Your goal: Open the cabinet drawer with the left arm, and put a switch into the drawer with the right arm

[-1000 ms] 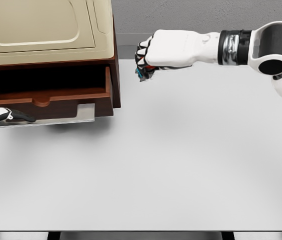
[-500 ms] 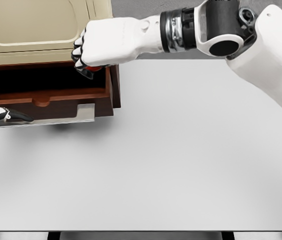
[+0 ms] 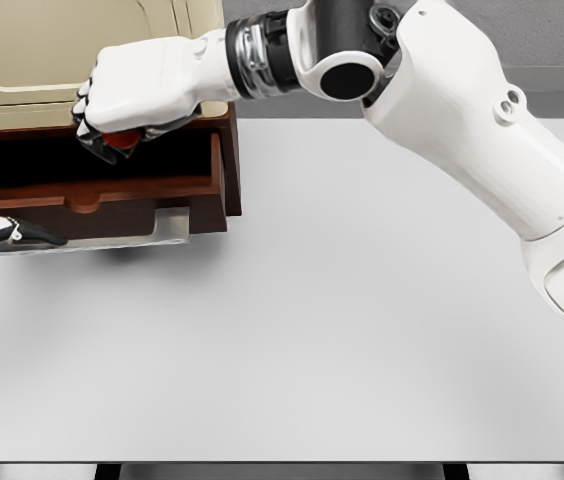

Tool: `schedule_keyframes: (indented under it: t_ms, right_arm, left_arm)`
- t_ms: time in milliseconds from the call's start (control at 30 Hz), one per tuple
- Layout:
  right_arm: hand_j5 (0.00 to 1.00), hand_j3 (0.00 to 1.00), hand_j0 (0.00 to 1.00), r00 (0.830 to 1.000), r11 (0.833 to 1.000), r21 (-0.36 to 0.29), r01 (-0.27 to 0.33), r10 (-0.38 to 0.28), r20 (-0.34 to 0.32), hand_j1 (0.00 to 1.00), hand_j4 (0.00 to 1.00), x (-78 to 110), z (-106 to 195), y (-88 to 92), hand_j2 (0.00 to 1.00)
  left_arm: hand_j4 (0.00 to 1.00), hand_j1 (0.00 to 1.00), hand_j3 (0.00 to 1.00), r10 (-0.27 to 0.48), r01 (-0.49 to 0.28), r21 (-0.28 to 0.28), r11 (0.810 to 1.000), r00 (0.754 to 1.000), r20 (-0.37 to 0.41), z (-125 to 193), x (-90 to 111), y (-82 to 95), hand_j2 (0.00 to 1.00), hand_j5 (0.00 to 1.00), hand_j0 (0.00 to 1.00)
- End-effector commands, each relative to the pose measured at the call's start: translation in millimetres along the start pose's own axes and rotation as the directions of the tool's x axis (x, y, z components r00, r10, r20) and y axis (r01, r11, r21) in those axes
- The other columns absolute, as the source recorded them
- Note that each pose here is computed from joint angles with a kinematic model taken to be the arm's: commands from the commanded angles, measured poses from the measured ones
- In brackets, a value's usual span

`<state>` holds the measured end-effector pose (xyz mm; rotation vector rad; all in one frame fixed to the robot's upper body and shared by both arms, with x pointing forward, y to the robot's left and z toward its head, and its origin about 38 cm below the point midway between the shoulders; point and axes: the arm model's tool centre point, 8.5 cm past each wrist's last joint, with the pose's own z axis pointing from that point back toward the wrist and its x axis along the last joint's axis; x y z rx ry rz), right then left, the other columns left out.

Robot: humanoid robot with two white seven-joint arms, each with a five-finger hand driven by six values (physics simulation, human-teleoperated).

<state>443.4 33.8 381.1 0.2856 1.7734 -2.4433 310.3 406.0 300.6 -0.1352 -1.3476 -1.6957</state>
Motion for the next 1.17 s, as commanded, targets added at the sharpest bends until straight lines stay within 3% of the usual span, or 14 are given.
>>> schedule_keyframes:
  t_ms: [0, 67, 133, 267, 367, 467, 533, 600, 633, 700, 767, 800, 967, 1133]
  right_arm:
    - [0.46, 0.46, 0.46, 0.999, 0.999, 0.005, 0.034, -0.034, -0.016, 0.46, 0.46, -7.5, -4.2, 5.5, 0.46]
    - [0.55, 0.55, 0.55, 0.999, 0.999, 0.009, 0.042, -0.042, -0.015, 0.55, 0.55, -8.1, -10.8, 6.8, 0.55]
    - [1.0, 1.0, 1.0, 0.999, 0.999, 0.004, 0.036, -0.036, -0.002, 1.0, 1.0, -4.1, -16.8, 3.4, 1.0]
    - [1.0, 1.0, 1.0, 1.0, 1.0, -0.006, 0.027, -0.027, 0.012, 1.0, 1.0, 0.0, -20.7, -2.3, 1.0]
    - [1.0, 1.0, 1.0, 1.0, 1.0, -0.023, -0.014, 0.014, 0.025, 1.0, 1.0, 7.6, -14.0, -12.8, 1.0]
    - [1.0, 1.0, 1.0, 0.991, 0.992, -0.034, -0.125, 0.126, 0.032, 1.0, 1.0, 30.9, 34.5, -16.3, 1.0]
    - [1.0, 1.0, 1.0, 0.985, 0.984, -0.049, -0.173, 0.172, -0.025, 1.0, 1.0, 44.4, 92.1, -6.7, 1.0]
    - [1.0, 1.0, 1.0, 0.987, 0.998, -0.05, -0.025, 0.017, -0.157, 1.0, 1.0, 29.6, 179.7, 30.7, 1.0]
    - [1.0, 1.0, 1.0, 0.976, 0.999, -0.018, 0.036, -0.039, -0.212, 1.0, 1.0, 28.6, 206.6, 56.2, 1.0]
    - [1.0, 1.0, 1.0, 0.941, 0.984, 0.094, 0.153, -0.116, -0.317, 1.0, 1.0, 44.8, 261.5, 109.9, 1.0]
    - [1.0, 1.0, 1.0, 0.926, 0.964, 0.132, 0.232, -0.177, -0.333, 1.0, 1.0, 55.7, 271.2, 140.3, 1.0]
    - [1.0, 1.0, 1.0, 0.917, 0.956, 0.161, 0.244, -0.173, -0.361, 1.0, 1.0, 57.1, 285.2, 143.3, 1.0]
    - [1.0, 1.0, 1.0, 0.905, 0.935, 0.192, 0.298, -0.213, -0.368, 1.0, 1.0, 66.7, 291.2, 163.9, 1.0]
    - [1.0, 1.0, 1.0, 0.903, 0.934, 0.19, 0.302, -0.217, -0.37, 1.0, 1.0, 67.3, 292.0, 164.7, 1.0]
  left_arm:
    - [1.0, 1.0, 1.0, 0.004, -0.004, 0.006, 1.0, 1.0, 0.002, 0.2, 0.4, 1.2, 1.0, 1.0, 1.0]
    - [1.0, 1.0, 1.0, 0.004, -0.004, 0.006, 1.0, 1.0, 0.002, 0.2, 0.4, 1.2, 1.0, 1.0, 1.0]
    - [1.0, 1.0, 1.0, 0.006, -0.006, 0.005, 1.0, 1.0, 0.002, 0.1, 0.2, 0.8, 1.0, 1.0, 1.0]
    - [1.0, 1.0, 1.0, 0.007, -0.007, 0.006, 1.0, 1.0, 0.002, 0.1, 0.3, 0.8, 1.0, 1.0, 1.0]
    - [1.0, 1.0, 1.0, 0.006, -0.006, 0.005, 1.0, 1.0, 0.002, 0.1, 0.2, 0.8, 1.0, 1.0, 1.0]
    - [1.0, 1.0, 1.0, 0.006, -0.006, 0.005, 1.0, 1.0, 0.002, 0.1, 0.2, 0.8, 1.0, 1.0, 1.0]
    - [1.0, 1.0, 1.0, 0.006, -0.006, 0.005, 1.0, 1.0, 0.002, 0.1, 0.2, 0.8, 1.0, 1.0, 1.0]
    - [1.0, 1.0, 1.0, 0.006, -0.006, 0.005, 1.0, 1.0, 0.003, -0.3, 0.2, 0.6, 1.0, 1.0, 1.0]
    - [1.0, 1.0, 1.0, 0.007, -0.007, 0.006, 1.0, 1.0, 0.004, -0.3, 0.2, 0.7, 1.0, 1.0, 1.0]
    - [1.0, 1.0, 1.0, 0.007, -0.007, 0.006, 1.0, 1.0, 0.004, -0.3, 0.2, 0.7, 1.0, 1.0, 1.0]
    - [1.0, 1.0, 1.0, 0.008, -0.008, 0.005, 1.0, 1.0, 0.004, -0.4, 0.0, 0.3, 1.0, 1.0, 1.0]
    - [1.0, 1.0, 1.0, 0.009, -0.009, 0.006, 1.0, 1.0, 0.005, -0.8, 0.0, 0.2, 1.0, 1.0, 1.0]
    - [1.0, 1.0, 1.0, 0.009, -0.009, 0.006, 1.0, 1.0, 0.005, -0.8, 0.0, 0.2, 1.0, 1.0, 1.0]
    - [1.0, 1.0, 1.0, 0.008, -0.008, 0.008, 1.0, 1.0, 0.003, -0.2, -0.6, 0.9, 1.0, 1.0, 1.0]
